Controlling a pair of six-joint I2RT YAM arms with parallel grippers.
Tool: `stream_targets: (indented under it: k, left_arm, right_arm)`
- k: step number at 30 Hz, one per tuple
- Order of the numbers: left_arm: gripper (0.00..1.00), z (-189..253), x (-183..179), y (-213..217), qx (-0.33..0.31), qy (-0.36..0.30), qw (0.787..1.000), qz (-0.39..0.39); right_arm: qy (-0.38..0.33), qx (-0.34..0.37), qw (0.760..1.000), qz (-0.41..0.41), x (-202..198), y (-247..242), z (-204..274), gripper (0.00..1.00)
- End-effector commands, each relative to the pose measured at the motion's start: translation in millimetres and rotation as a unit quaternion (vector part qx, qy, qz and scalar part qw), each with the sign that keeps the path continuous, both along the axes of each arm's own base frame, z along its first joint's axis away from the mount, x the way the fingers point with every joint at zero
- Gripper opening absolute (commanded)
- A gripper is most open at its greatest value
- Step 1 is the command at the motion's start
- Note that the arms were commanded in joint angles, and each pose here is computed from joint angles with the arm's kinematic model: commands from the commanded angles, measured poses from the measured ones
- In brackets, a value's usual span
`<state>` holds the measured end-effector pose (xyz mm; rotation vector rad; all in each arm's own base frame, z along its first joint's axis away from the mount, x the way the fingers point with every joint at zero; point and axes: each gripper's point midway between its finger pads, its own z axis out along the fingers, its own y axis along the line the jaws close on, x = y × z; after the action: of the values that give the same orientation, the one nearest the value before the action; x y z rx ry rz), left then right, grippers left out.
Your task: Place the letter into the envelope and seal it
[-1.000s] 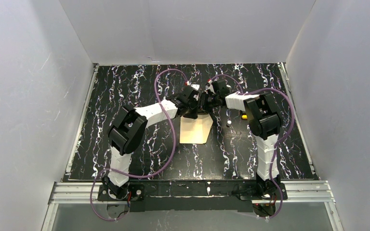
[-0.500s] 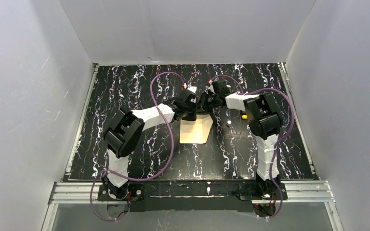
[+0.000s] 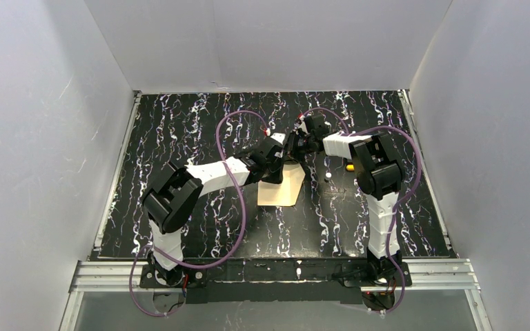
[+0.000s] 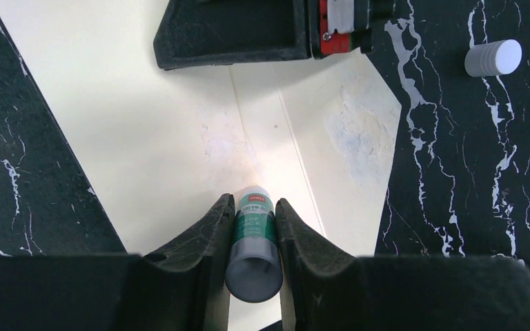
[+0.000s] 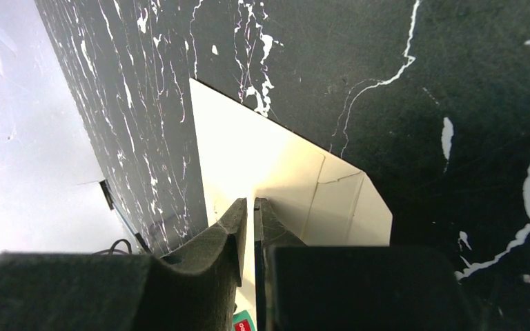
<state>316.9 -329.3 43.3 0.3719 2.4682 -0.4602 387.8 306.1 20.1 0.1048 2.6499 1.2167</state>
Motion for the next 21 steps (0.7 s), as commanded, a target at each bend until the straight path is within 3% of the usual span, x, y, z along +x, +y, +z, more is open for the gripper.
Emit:
stream_targets:
  k: [1,9,21]
  left_arm:
    - [0.00,-19.3,-23.0,25.2,0.063,0.042,0.997,0.006]
    - [0.00,-11.3,22.8,17.1,0.095,-0.002,0.995,0.012]
    - [0.00,-5.0,54.6,19.2,0.096,-0.023,0.995,0.022]
  right_arm:
    - [0.124,-0.156,0.980,-0.017,-55.6,-55.4,-96.9,0.18]
    - [0.125,-0.157,0.979,-0.015,-57.5,-56.4,-97.8,0.18]
    - [0.126,-0.159,0.979,-0.012,-59.5,-57.4,-98.0,0.18]
